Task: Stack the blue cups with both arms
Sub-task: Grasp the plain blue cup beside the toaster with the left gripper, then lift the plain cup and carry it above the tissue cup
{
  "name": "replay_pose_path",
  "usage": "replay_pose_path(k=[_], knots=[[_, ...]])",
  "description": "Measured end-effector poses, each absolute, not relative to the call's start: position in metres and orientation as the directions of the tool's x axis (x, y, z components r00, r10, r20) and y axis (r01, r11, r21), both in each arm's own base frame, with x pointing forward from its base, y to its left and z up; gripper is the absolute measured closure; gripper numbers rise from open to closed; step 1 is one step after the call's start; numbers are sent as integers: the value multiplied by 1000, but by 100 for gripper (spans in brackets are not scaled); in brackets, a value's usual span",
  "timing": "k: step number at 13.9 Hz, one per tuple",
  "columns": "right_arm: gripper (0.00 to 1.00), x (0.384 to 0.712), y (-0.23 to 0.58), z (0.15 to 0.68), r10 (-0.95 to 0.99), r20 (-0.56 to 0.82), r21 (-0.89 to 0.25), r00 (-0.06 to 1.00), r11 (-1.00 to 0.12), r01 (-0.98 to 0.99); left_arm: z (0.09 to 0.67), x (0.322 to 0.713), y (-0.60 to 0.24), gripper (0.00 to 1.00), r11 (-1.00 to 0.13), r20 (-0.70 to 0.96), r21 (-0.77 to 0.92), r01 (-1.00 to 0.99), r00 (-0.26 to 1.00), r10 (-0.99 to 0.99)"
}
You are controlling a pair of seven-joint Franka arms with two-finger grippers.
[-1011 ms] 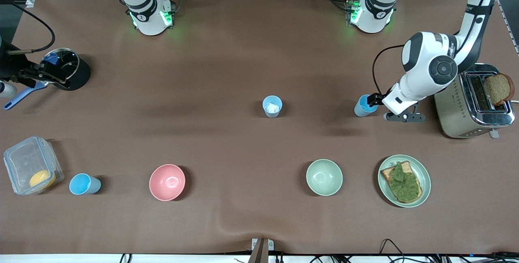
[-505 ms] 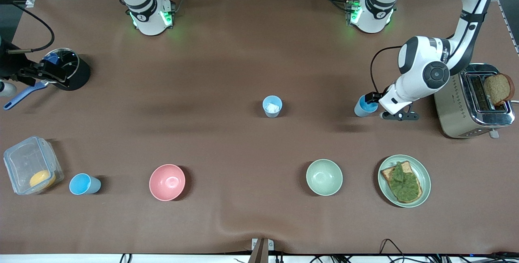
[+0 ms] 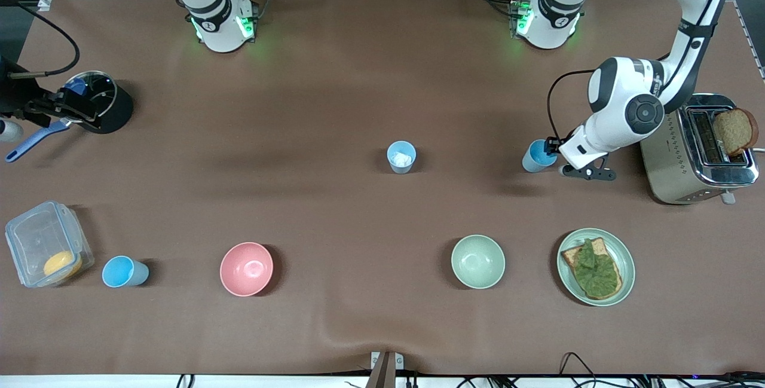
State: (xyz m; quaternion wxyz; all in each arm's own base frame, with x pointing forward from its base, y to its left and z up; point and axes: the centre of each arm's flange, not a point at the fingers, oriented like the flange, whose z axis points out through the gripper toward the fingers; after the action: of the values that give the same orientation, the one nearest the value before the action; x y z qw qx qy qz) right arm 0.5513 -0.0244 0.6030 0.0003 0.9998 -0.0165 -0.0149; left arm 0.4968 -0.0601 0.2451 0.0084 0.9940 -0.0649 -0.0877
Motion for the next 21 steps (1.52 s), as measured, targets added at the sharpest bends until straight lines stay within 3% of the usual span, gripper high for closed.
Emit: replay_pose_path(k=[5,12,16,21], knots=[[0,553,-22,604,-29,-15,1,999,-1000,-29,247,498,-63,97,-991,-164,28,-133,977,-136],[0,553,-22,604,-27,-17,1,1000,-1000,-27,300,521,-90,97,-985,-129,30,-170,977,-172],[0,553,-22,604,-25,-17,1,1000,-1000,-25,366,536,-159,97,-968,-81,83,-237,967,-243],[0,553,-30,604,-4,-10,1,1000,-1000,-4,393,508,-282,97,-966,-49,133,-223,972,-231]])
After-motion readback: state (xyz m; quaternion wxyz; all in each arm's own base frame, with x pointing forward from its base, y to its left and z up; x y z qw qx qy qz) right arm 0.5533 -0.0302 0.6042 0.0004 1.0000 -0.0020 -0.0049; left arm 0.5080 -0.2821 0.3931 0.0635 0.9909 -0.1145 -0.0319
